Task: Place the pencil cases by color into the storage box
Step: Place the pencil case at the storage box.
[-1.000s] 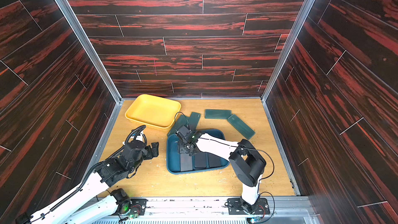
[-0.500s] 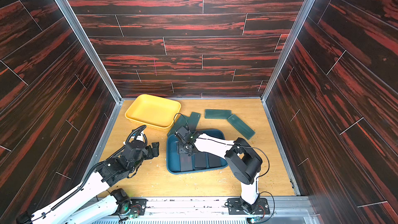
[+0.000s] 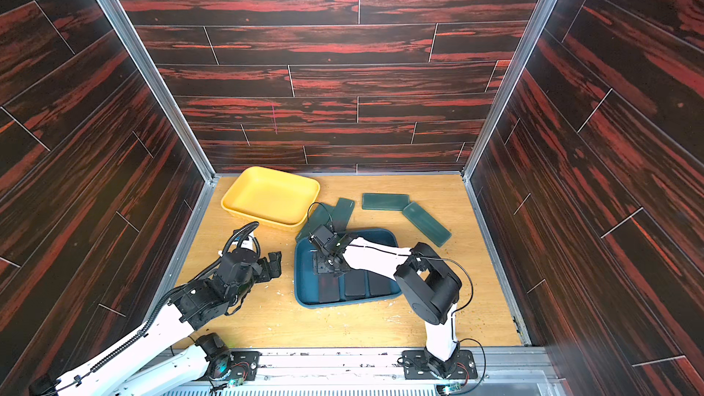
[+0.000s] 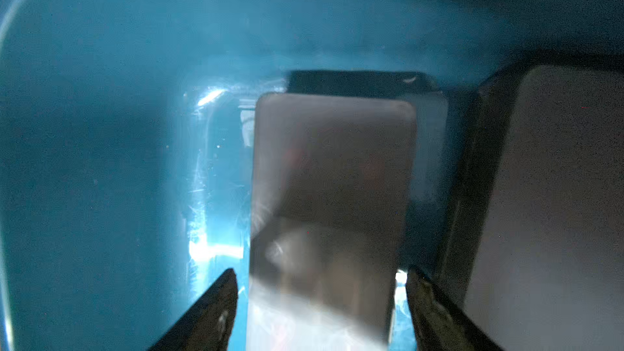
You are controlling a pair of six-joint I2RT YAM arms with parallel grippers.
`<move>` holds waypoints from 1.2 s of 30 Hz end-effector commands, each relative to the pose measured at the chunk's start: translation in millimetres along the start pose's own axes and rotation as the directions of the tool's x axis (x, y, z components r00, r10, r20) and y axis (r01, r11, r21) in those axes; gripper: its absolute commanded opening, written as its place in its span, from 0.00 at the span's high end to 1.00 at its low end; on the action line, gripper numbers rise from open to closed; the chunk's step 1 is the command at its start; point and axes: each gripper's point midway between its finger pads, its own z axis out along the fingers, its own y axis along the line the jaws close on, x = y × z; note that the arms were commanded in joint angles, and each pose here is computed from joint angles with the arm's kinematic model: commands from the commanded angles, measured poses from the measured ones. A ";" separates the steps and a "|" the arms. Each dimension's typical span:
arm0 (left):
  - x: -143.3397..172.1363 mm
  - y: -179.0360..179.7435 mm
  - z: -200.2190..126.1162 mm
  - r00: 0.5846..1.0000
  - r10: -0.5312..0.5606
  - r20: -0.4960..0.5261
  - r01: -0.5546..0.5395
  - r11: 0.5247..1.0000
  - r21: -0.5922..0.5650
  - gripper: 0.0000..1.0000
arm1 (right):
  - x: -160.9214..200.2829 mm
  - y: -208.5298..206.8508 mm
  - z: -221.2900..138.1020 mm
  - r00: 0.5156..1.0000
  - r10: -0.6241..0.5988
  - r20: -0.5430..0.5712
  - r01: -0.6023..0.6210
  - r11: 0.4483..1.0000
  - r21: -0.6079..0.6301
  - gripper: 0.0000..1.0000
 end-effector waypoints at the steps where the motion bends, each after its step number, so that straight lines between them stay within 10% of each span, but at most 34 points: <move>1: 3.6 6.4 -1.4 1.000 -0.014 -0.002 0.014 1.000 -0.021 0.03 | 6.3 -1.0 9.9 1.000 -0.026 -0.010 0.026 1.000 0.011 0.16; 14: 25.2 2.3 11.5 0.994 -0.028 -0.109 0.025 0.999 -0.032 0.03 | -37.5 -0.8 -78.9 0.973 -0.024 0.230 0.052 0.992 -0.118 0.08; 28: 41.4 -29.5 32.0 0.968 0.012 -0.252 -0.002 0.999 0.043 0.03 | -33.8 -180.8 -122.4 0.917 0.254 0.306 -0.293 0.952 0.087 0.08; 36: 42.3 -37.0 36.7 0.963 0.004 -0.268 0.012 0.998 0.058 0.03 | -2.6 -208.8 -102.0 0.913 0.334 0.235 -0.365 0.926 0.101 0.09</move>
